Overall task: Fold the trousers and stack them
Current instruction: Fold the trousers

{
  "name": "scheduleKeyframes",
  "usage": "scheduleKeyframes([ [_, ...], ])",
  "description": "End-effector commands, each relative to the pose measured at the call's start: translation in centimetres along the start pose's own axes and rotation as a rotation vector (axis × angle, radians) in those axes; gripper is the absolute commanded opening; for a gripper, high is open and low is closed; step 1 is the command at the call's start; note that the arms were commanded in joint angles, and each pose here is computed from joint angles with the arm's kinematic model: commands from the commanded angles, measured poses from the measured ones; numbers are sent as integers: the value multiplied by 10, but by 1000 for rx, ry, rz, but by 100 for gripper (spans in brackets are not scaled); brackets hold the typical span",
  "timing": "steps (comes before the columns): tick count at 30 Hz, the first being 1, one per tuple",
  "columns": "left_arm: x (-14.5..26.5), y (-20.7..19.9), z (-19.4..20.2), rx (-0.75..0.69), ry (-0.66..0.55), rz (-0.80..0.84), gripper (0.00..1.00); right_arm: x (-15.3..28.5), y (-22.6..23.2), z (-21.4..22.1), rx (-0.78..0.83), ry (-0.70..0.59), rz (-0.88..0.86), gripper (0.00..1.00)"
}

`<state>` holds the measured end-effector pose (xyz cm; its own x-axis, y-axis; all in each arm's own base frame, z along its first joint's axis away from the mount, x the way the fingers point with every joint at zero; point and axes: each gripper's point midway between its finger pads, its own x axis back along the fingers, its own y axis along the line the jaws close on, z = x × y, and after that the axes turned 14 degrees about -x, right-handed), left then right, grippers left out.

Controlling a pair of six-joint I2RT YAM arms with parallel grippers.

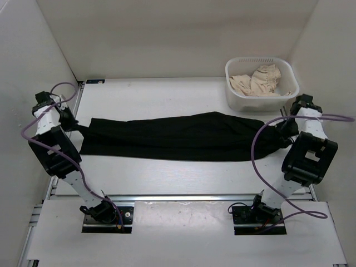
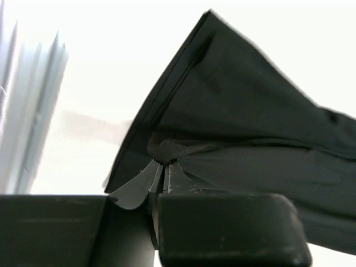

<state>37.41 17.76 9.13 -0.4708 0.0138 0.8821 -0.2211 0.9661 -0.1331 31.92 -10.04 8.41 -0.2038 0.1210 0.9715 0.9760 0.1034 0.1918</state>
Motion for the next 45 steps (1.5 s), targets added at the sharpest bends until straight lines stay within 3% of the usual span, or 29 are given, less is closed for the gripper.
scheduleKeyframes([
  [1, 14, -1, -36, -46, -81, -29, 15, 24, 33, -16, 66, -68, -59, 0],
  [4, 17, -1, -68, -71, -139, -37, 15, 35, 62, -17, 96, -61, -111, 0],
  [7, 29, -13, -123, -134, -245, -50, 15, 44, 94, -26, 97, -54, -160, 0],
  [8, 51, -18, -154, -161, -326, -62, 15, 48, 102, -27, 107, -48, -177, 0],
  [11, 72, -16, -178, -175, -400, -94, 15, 61, 118, -41, 112, -91, -199, 0],
  [14, 79, -11, -162, -159, -376, -119, 15, 64, 98, -42, 129, -128, -168, 0],
  [18, 42, -6, -79, -107, -185, -116, 15, 42, 60, -30, 151, -126, -97, 0],
  [21, 34, 4, -37, -67, -120, -127, 15, 20, 28, -25, 163, -140, -12, 0],
  [25, -10, 16, 45, -19, 89, -159, 15, -5, 1, -21, 189, -122, 85, 0],
  [28, -22, 21, 72, -9, 171, -184, 15, -17, -7, -21, 214, -113, 142, 0],
  [38, 5, 57, 28, 14, 70, -304, 15, 10, 4, -46, 163, -168, 87, 0],
  [45, 4, 52, 60, 24, 168, -298, 15, 8, -13, -42, 179, -150, 119, 0],
])
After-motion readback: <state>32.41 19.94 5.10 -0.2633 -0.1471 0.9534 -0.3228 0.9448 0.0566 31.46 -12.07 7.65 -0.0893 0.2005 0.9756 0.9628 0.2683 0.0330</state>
